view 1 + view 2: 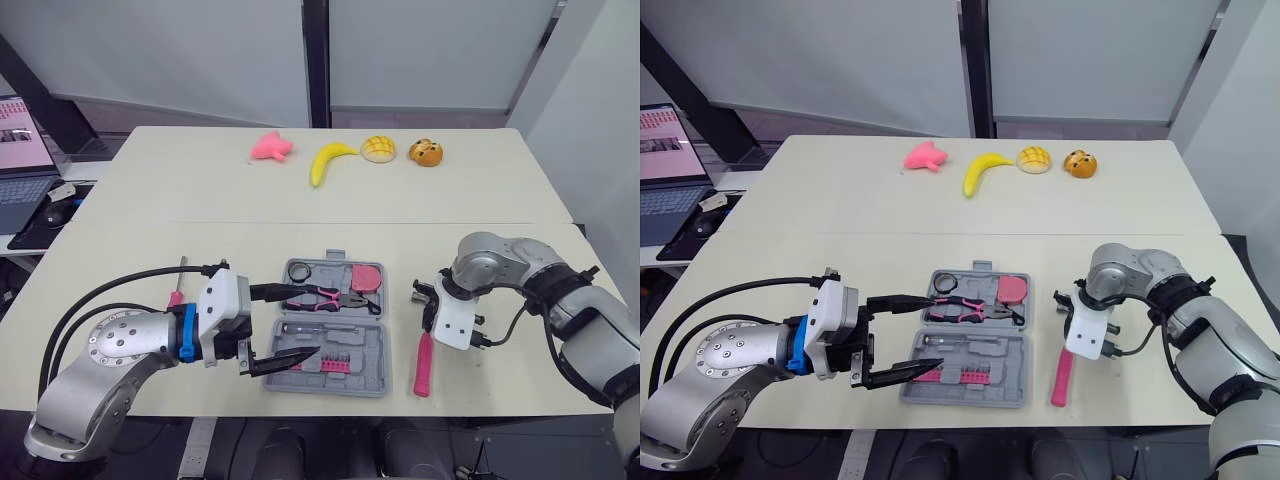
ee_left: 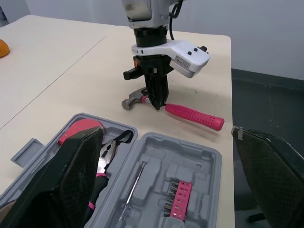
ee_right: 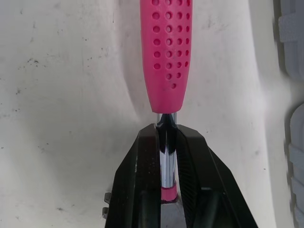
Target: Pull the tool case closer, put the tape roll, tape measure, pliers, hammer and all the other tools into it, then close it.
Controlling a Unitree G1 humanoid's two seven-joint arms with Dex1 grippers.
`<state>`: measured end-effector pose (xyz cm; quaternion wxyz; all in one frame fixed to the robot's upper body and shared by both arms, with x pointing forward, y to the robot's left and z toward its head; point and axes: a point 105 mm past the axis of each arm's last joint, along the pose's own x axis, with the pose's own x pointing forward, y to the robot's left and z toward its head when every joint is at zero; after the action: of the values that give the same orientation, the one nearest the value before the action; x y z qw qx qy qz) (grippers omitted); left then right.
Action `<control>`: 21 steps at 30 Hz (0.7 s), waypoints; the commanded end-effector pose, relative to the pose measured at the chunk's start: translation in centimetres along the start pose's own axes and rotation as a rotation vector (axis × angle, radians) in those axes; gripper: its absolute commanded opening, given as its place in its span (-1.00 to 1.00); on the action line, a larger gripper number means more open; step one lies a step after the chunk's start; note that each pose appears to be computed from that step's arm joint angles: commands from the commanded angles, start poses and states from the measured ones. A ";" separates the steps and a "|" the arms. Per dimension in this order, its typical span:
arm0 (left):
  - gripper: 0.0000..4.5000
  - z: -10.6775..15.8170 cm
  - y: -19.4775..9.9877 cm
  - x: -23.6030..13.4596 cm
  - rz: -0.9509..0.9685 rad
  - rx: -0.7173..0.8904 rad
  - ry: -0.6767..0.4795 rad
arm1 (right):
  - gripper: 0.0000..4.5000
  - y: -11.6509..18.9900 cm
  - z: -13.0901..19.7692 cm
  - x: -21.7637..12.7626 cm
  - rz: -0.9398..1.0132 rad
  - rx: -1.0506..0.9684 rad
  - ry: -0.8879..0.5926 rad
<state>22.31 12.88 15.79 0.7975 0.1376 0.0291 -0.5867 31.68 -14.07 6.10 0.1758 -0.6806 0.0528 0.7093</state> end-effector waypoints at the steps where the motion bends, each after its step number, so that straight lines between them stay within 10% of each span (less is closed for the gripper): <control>1: 1.00 0.3 0.0 -0.2 0.002 0.025 -0.005 | -0.89 -0.3 -0.2 -1.4 -0.058 0.041 0.003; 21: 1.00 -0.2 0.5 0.2 -0.060 0.040 -0.013 | -0.89 4.9 3.9 -6.2 -0.315 0.793 -0.100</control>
<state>23.04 13.20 15.28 0.7844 0.1437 0.0307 -0.6026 26.22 -18.54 9.91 0.5010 -0.5228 0.2228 0.6527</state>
